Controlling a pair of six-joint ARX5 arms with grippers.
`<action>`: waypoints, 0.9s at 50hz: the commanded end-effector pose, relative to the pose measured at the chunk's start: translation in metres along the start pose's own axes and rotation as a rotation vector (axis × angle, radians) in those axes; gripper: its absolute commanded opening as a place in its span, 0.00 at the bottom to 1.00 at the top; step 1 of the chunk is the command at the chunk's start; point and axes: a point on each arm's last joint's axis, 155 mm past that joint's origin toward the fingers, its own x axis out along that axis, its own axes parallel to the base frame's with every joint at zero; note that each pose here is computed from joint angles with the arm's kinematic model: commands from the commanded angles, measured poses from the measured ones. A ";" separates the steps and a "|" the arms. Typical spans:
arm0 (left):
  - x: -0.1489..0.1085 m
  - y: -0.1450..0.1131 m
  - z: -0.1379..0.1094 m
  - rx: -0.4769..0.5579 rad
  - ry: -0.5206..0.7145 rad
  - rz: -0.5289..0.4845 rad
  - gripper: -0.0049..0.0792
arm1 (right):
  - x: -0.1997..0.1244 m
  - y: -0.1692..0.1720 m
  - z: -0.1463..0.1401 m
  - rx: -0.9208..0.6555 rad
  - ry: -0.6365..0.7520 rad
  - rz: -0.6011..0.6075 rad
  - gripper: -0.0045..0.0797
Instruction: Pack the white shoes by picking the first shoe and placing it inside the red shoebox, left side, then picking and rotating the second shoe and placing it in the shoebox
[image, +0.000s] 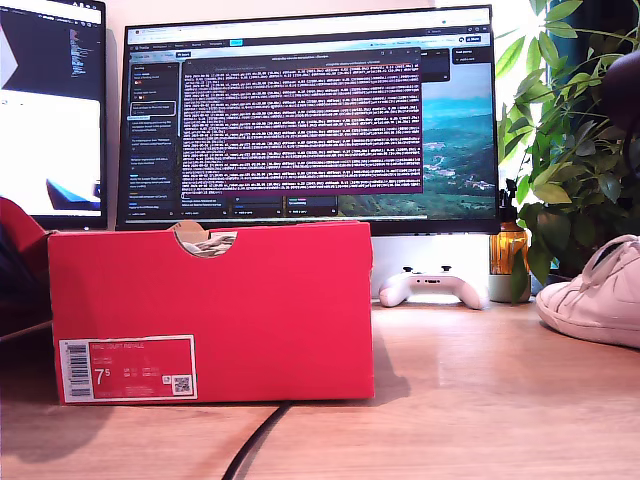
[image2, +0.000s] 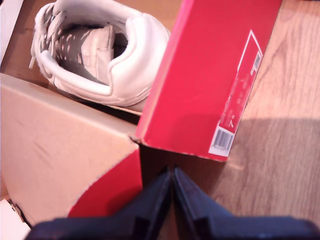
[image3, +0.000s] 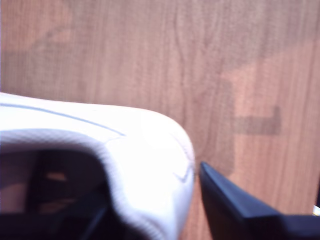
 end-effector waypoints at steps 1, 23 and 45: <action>0.001 0.001 0.002 -0.002 -0.005 -0.003 0.04 | 0.009 -0.016 -0.004 -0.025 0.007 -0.057 0.05; 0.001 0.001 0.002 -0.002 -0.005 -0.003 0.04 | -0.053 0.041 0.038 -0.622 -0.118 0.052 0.04; 0.001 0.001 0.002 -0.002 -0.005 -0.003 0.04 | -0.167 0.131 0.023 -1.519 -0.207 0.502 0.04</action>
